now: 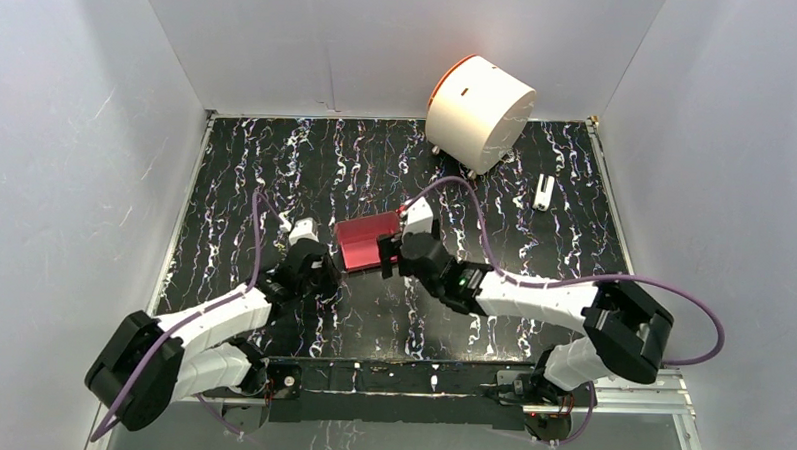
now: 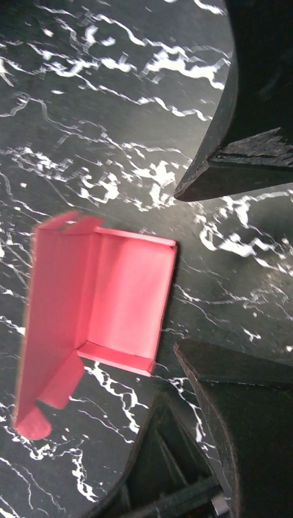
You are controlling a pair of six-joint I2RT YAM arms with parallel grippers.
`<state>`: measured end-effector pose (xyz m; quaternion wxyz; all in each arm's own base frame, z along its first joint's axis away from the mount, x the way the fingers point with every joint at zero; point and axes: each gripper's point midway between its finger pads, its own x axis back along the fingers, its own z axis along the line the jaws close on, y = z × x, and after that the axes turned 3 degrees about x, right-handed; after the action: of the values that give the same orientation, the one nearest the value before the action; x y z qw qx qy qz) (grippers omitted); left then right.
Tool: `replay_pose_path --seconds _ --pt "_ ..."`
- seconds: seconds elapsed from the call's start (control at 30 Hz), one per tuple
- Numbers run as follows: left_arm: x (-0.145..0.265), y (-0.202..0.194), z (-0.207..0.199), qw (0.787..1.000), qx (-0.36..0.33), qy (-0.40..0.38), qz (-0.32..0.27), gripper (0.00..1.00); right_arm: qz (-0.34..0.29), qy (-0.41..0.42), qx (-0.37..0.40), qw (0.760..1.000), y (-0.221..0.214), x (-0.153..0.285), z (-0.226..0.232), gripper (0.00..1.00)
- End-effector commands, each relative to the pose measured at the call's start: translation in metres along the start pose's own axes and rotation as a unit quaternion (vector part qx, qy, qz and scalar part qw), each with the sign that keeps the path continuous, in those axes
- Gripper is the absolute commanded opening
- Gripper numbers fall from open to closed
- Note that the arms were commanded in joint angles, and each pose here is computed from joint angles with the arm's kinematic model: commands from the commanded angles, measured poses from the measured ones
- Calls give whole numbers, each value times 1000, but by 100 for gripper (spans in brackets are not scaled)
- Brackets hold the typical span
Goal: Fold the paper box
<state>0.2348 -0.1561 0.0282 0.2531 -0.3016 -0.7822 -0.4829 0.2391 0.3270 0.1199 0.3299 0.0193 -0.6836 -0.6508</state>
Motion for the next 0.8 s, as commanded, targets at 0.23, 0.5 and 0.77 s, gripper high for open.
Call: replay_pose_path --seconds 0.23,0.5,0.77 --pt "33 77 -25 998 -40 19 -50 49 -5 170 138 976 75 -28 -33 90" --pt "31 102 -39 998 -61 9 12 49 54 251 204 945 74 -57 -34 85" --pt "22 107 -49 992 -108 1 66 41 91 257 236 933 59 -79 -37 70"
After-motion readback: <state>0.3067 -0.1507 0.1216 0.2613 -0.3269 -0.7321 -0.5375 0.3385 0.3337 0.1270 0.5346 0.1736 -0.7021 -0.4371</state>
